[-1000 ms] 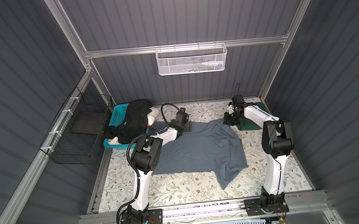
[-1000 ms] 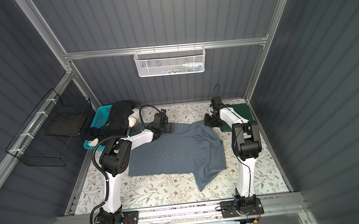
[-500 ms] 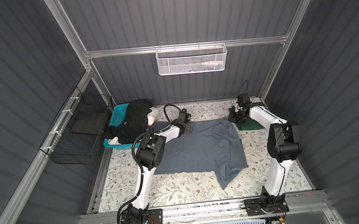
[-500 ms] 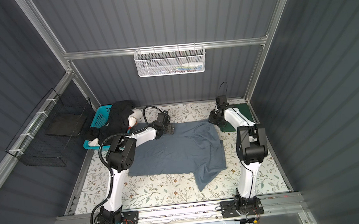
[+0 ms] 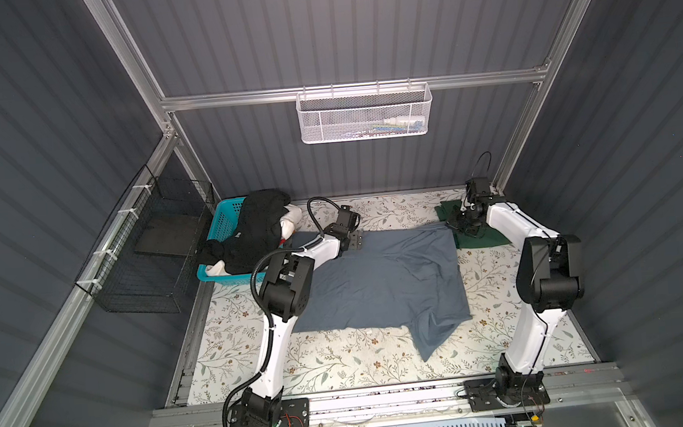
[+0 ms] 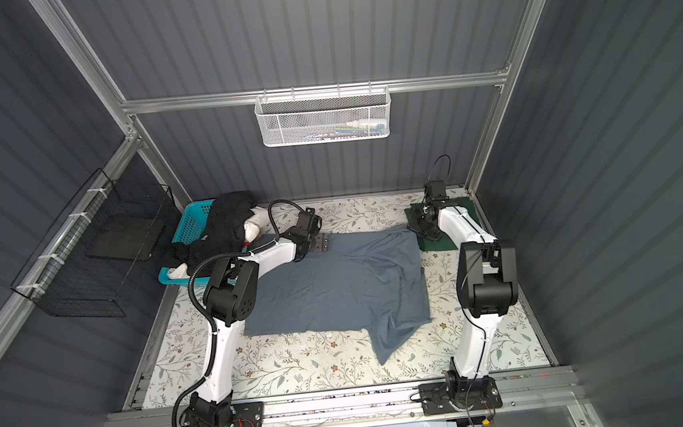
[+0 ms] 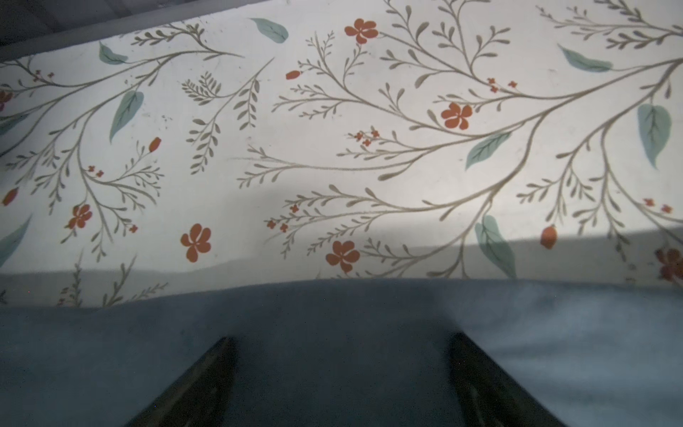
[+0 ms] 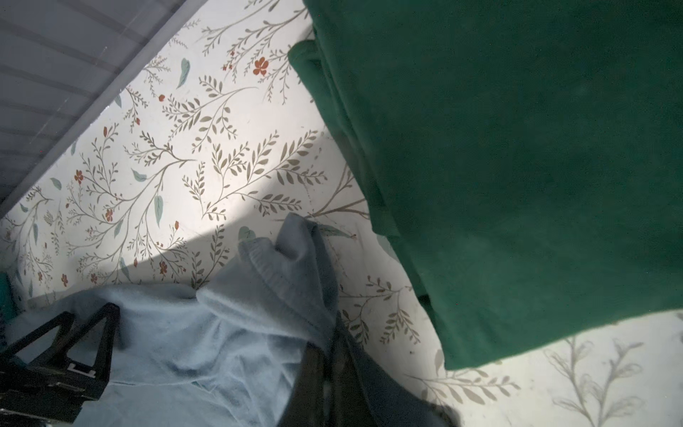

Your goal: Fold and stack the t-shirts

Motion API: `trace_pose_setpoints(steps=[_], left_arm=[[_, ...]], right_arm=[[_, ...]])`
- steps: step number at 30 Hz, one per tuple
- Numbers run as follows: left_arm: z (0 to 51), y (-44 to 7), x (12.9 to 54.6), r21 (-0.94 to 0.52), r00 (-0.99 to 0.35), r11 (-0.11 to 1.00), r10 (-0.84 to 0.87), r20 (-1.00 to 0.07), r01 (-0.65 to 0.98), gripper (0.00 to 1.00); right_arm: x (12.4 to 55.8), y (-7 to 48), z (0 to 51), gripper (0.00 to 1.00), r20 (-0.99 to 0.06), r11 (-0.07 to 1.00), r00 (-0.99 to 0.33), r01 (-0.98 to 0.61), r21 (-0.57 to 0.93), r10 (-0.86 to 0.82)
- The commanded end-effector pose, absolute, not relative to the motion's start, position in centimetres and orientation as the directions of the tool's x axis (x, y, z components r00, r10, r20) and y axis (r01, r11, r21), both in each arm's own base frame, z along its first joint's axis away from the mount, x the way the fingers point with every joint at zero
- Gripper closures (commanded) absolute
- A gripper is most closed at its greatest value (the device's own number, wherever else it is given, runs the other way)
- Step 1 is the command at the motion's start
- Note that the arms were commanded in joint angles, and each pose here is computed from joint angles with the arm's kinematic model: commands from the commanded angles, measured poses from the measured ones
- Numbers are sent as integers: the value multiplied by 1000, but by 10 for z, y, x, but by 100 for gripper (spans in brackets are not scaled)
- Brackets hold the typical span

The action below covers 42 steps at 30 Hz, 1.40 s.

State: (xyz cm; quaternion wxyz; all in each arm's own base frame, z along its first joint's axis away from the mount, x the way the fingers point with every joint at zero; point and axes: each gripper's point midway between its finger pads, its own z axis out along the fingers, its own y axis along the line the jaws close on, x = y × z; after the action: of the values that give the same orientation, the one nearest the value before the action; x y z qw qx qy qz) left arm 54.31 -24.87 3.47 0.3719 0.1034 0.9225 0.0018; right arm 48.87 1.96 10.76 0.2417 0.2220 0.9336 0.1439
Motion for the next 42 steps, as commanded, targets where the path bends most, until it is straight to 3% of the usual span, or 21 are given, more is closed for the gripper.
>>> trace_pose_setpoints(steps=[1,9,11,12,13,14,16,26,31,35,40,42], left_arm=[[0,-229,532,145,-767,973,230,-599,179,14],[-2,-229,538,164,-753,970,243,-612,181,41],[-5,-230,539,167,-760,967,254,-598,191,57],[-7,-231,539,169,-764,966,258,-591,195,68],[-8,-231,540,174,-769,965,260,-583,195,85],[-10,-230,541,184,-775,965,262,-576,190,95],[-12,-227,542,200,-780,963,265,-567,181,99],[10,-206,536,232,-732,968,228,-642,98,100],[24,-201,530,199,-704,978,187,-685,66,100],[39,-212,526,128,-673,987,158,-723,95,100],[61,-219,524,89,-624,988,150,-767,128,100],[69,-223,524,85,-598,985,160,-786,152,100]], right_arm=[[487,8,101,100,-351,821,-764,390,416,541],[479,13,99,100,-320,813,-785,362,456,530],[477,16,99,100,-310,797,-784,352,491,537],[477,15,99,100,-310,795,-783,352,495,540],[477,23,104,100,-298,783,-792,327,530,533],[477,24,106,100,-297,780,-793,323,536,532],[479,24,110,100,-303,780,-792,315,541,530],[487,26,130,100,-316,746,-762,309,590,565],[464,17,117,100,-331,783,-753,371,500,568],[432,53,92,75,-291,861,-862,268,432,414],[407,80,74,68,-191,879,-937,185,439,292],[408,77,78,66,-208,887,-934,181,425,290]])
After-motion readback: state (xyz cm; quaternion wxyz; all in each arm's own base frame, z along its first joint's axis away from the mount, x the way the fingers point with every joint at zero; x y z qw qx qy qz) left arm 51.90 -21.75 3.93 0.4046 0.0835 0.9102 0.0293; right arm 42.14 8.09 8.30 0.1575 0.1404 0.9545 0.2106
